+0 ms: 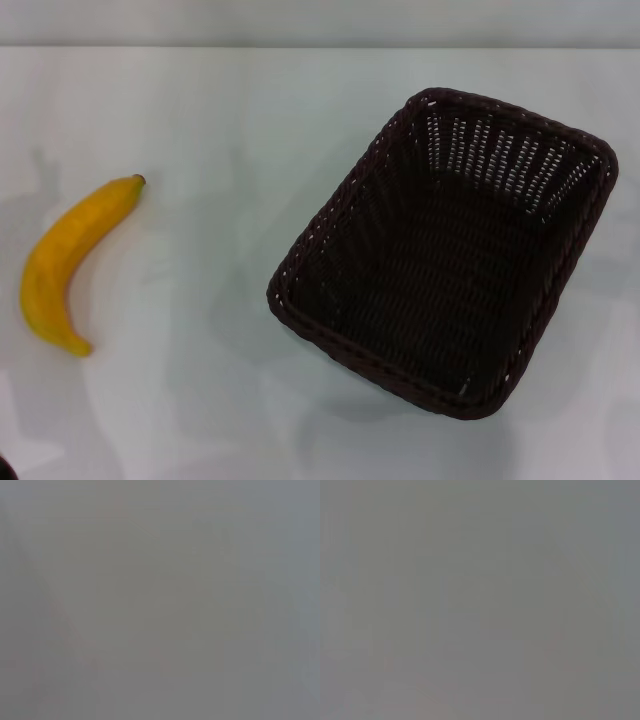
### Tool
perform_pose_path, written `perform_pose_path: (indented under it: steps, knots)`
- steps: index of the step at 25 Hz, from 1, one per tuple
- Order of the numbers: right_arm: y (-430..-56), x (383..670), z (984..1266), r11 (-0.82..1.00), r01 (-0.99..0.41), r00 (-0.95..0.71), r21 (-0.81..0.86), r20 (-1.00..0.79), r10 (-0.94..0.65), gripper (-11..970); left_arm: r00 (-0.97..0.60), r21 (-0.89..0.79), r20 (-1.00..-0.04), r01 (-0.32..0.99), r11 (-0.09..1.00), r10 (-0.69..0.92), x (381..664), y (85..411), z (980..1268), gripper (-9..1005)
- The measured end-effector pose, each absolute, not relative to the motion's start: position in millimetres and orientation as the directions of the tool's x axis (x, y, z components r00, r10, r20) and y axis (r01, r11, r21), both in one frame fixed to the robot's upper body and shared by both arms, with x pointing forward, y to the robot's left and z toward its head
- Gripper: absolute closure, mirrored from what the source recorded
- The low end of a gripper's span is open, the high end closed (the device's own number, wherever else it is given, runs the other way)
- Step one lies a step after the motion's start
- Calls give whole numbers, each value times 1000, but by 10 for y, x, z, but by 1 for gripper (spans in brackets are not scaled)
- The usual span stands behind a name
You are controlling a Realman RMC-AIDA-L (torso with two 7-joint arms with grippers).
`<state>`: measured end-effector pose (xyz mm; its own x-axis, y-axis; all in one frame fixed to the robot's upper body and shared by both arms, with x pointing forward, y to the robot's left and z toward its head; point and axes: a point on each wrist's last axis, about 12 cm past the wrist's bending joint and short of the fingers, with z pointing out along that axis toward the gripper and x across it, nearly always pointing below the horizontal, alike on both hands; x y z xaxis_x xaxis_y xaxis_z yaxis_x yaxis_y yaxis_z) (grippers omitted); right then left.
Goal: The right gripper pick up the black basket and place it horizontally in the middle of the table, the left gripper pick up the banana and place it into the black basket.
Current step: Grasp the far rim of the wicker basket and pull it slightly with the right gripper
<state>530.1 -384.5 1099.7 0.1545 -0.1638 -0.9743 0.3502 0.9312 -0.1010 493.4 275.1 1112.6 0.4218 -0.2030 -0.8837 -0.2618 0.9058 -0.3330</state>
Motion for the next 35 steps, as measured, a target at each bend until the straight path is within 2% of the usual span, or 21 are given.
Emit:
perform_pose_path:
  steps: [15, 35]
  knots:
    - [-3968, 5186, 10930, 904, 414, 184, -109, -962, -200, 386, 419, -332, -884, -254, 909, -206, 4925, 2733, 11121, 107]
    - [-3943, 5171, 10880, 907, 405, 169, -115, -966, -198, 386, 417, -335, -885, -254, 907, -210, 4910, 2732, 11109, 107]
